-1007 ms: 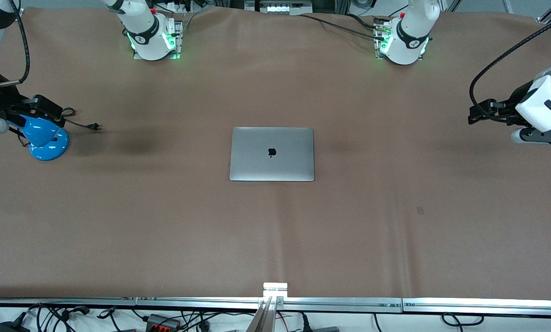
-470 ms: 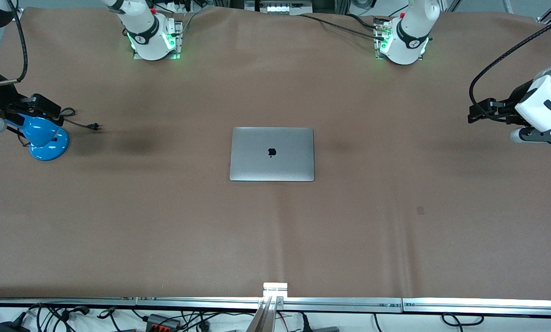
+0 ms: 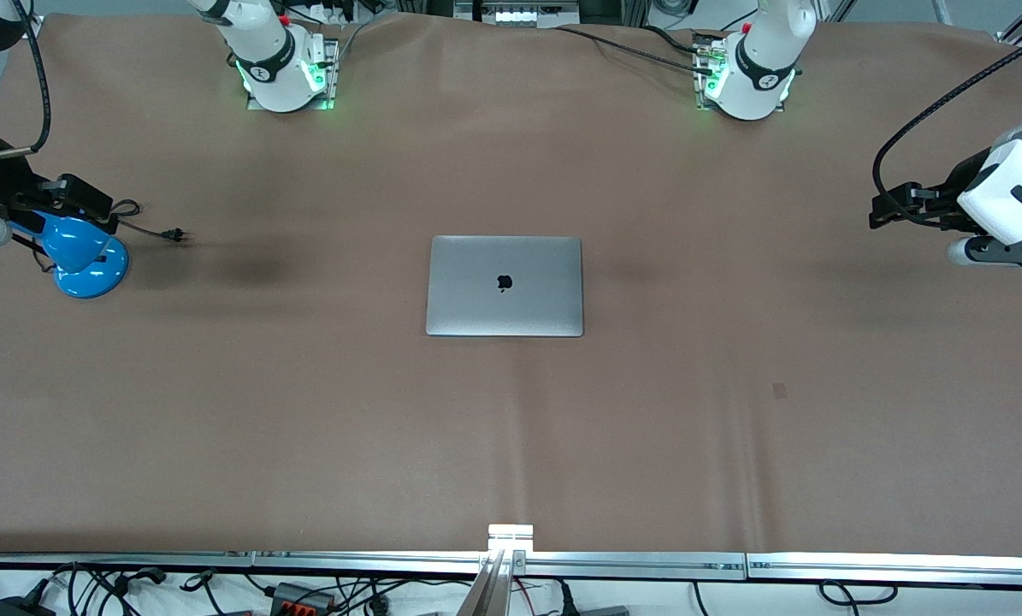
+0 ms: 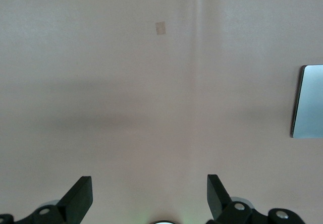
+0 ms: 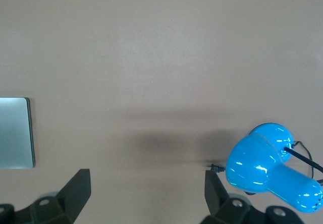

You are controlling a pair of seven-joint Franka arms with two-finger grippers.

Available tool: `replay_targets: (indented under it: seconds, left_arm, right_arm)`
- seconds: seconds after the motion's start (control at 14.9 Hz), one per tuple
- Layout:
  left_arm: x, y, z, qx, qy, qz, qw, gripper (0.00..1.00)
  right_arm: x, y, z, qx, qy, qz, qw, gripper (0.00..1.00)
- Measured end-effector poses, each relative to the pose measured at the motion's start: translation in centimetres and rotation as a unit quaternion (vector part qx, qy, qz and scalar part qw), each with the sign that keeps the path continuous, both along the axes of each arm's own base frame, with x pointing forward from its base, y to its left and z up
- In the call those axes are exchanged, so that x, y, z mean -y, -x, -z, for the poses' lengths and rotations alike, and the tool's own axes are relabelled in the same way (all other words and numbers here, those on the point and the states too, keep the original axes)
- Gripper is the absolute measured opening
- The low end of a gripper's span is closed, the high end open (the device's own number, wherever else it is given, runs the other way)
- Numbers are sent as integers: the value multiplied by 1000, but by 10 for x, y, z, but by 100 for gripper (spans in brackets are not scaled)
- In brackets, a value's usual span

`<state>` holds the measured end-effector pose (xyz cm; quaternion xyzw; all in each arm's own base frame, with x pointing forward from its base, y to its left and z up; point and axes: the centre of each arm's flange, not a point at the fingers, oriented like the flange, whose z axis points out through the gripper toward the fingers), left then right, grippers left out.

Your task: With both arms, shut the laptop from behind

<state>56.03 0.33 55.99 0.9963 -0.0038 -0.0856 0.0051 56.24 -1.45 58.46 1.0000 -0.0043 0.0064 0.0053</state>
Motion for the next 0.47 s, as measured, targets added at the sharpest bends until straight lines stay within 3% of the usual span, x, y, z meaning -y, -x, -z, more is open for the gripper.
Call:
replay_targets:
  seconds: [0.47]
  left_arm:
    - [-1, 0, 0, -1, 0, -2, 1000, 100]
  right_arm:
    - [4, 0, 0, -1, 0, 3, 1000, 100]
